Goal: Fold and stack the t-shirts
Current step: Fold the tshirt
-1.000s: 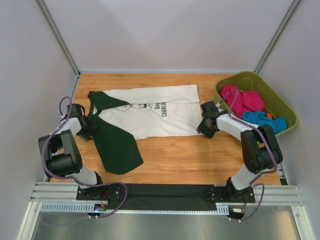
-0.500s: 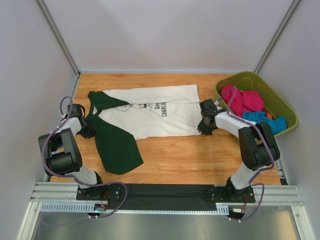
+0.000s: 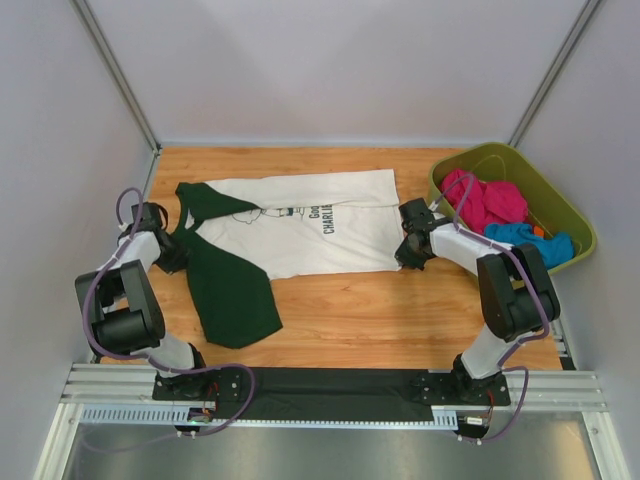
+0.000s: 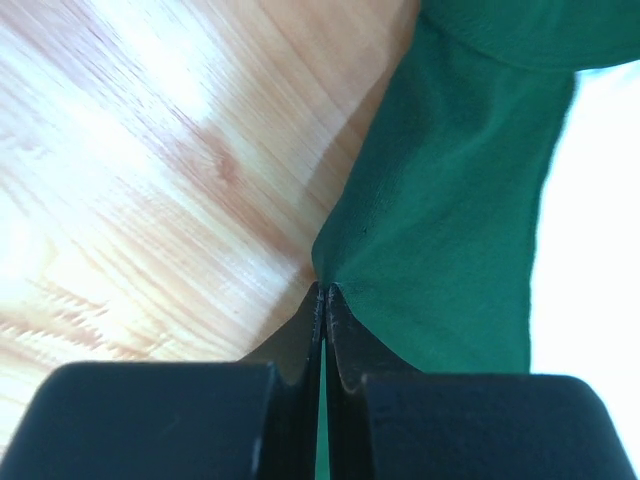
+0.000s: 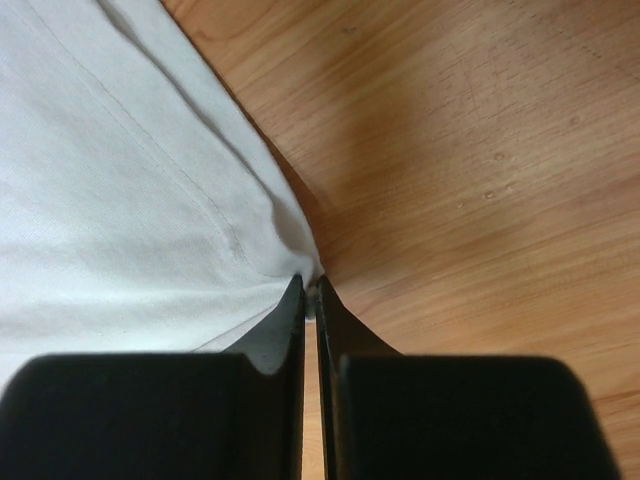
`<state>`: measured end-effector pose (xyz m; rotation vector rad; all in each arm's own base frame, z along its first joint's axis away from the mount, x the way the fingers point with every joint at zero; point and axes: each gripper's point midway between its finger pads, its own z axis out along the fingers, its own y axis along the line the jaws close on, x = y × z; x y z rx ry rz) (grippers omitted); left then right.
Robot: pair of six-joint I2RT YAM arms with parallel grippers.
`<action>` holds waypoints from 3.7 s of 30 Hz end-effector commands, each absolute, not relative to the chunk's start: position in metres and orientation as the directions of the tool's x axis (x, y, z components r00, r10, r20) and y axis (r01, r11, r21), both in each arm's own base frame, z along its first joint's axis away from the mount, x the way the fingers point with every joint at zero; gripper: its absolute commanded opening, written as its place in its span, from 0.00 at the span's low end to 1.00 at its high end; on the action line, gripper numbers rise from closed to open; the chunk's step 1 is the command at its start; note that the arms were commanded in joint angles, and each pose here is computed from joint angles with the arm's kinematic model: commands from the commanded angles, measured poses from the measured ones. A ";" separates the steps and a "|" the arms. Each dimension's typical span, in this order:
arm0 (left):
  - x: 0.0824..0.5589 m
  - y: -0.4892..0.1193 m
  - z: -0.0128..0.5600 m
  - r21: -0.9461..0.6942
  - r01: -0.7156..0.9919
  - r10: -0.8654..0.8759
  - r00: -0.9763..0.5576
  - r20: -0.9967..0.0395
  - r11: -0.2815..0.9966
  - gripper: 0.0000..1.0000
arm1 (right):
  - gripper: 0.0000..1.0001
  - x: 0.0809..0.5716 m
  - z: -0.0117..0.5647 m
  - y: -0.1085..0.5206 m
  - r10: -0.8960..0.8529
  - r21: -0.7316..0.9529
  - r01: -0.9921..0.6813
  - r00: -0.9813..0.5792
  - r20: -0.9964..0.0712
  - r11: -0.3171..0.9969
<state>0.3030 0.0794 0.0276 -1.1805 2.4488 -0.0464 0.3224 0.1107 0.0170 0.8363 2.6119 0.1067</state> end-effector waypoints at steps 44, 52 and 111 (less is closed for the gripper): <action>0.291 0.078 0.068 -0.239 -0.762 -0.777 -0.491 -0.394 0.602 0.96 | 0.00 0.355 0.034 0.101 0.545 0.183 0.517 -0.752 -0.370 0.837; 0.254 0.035 0.055 -0.263 -0.783 -0.817 -0.481 -0.317 0.563 0.92 | 0.00 0.361 0.036 0.107 0.526 0.210 0.483 -0.760 -0.381 0.850; 0.294 0.060 0.181 -0.240 -0.766 -0.728 -0.389 -0.565 0.596 0.00 | 0.00 0.425 0.111 0.117 0.520 0.284 0.440 -0.650 -0.554 0.852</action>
